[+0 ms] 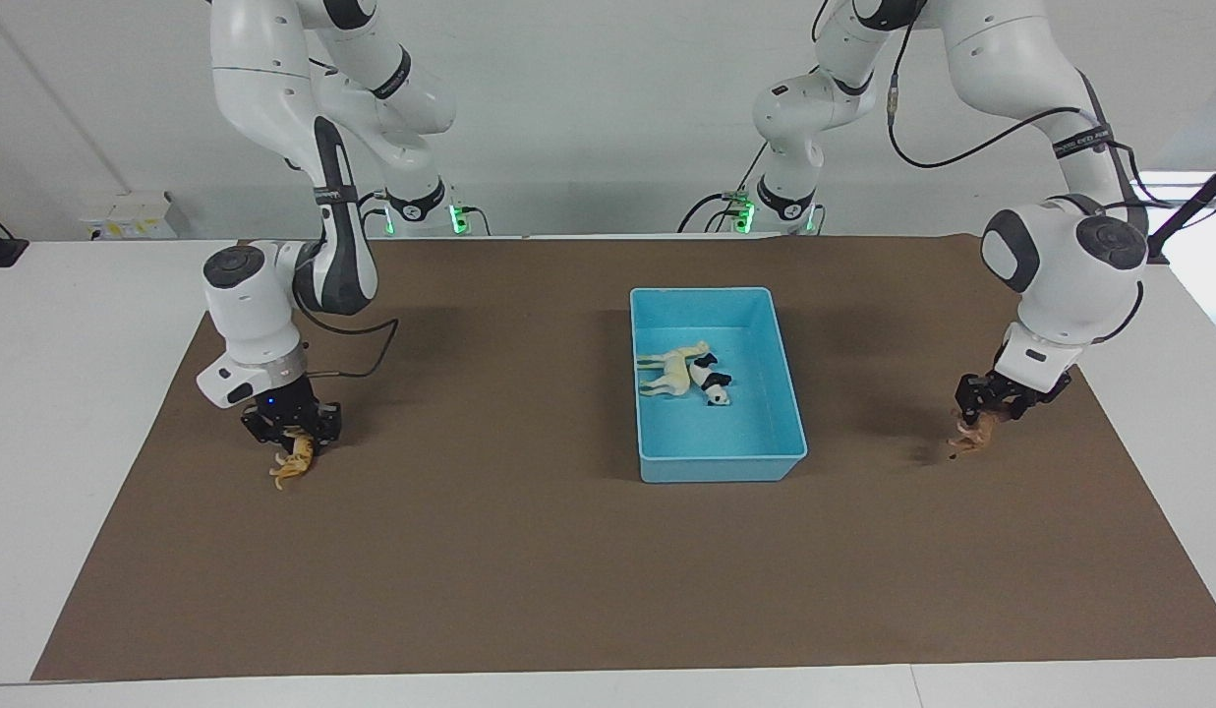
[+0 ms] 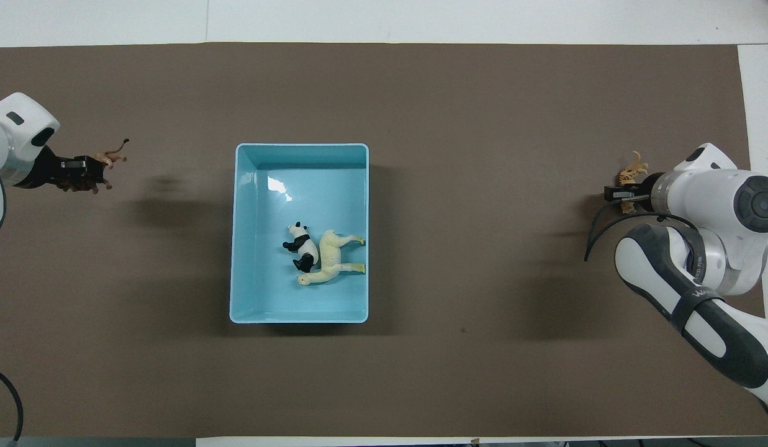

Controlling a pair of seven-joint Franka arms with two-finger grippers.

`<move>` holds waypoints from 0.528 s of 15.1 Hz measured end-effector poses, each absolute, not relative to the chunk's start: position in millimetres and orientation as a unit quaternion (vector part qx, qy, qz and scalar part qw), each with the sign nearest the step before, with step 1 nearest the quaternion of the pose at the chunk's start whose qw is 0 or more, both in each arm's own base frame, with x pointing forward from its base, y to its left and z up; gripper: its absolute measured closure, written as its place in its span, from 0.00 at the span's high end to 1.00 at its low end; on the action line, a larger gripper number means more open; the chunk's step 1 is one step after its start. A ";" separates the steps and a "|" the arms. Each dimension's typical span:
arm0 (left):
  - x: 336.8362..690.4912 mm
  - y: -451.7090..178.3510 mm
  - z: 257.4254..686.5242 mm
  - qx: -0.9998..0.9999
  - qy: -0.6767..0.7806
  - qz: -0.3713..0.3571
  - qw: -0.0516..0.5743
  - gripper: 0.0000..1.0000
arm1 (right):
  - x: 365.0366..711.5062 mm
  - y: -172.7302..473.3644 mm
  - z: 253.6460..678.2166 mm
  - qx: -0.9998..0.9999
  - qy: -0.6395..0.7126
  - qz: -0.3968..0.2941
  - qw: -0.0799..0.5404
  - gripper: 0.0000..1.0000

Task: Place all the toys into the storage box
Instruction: 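Carry the brown horse into the box with the left gripper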

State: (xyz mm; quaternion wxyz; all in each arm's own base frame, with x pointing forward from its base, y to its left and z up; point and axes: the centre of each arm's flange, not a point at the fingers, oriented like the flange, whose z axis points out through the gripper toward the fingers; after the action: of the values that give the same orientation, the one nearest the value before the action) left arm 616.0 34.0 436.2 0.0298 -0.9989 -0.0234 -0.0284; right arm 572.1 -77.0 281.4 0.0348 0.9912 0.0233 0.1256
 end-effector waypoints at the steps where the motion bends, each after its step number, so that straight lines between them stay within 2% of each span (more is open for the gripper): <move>1: 611.0 2.2 454.5 -0.999 -0.042 -0.022 0.023 0.69 | 573.7 -75.3 283.3 0.991 0.025 0.124 0.035 0.33; 4: 583.5 -115.6 493.3 -0.994 -0.110 -0.018 -0.001 0.69 | 583.9 -68.0 300.3 0.993 0.031 0.109 0.034 0.33; 8: 542.2 -235.7 481.6 -0.984 -0.174 -0.025 -0.018 0.69 | 596.4 -60.8 343.3 0.995 0.036 0.088 0.035 0.33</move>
State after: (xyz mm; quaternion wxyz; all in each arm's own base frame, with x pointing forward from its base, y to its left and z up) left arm 542.2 -235.7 481.6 -0.0183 -0.9843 -0.1738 -0.0253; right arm 596.4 -60.8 343.3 0.0352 0.9948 0.0361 0.0885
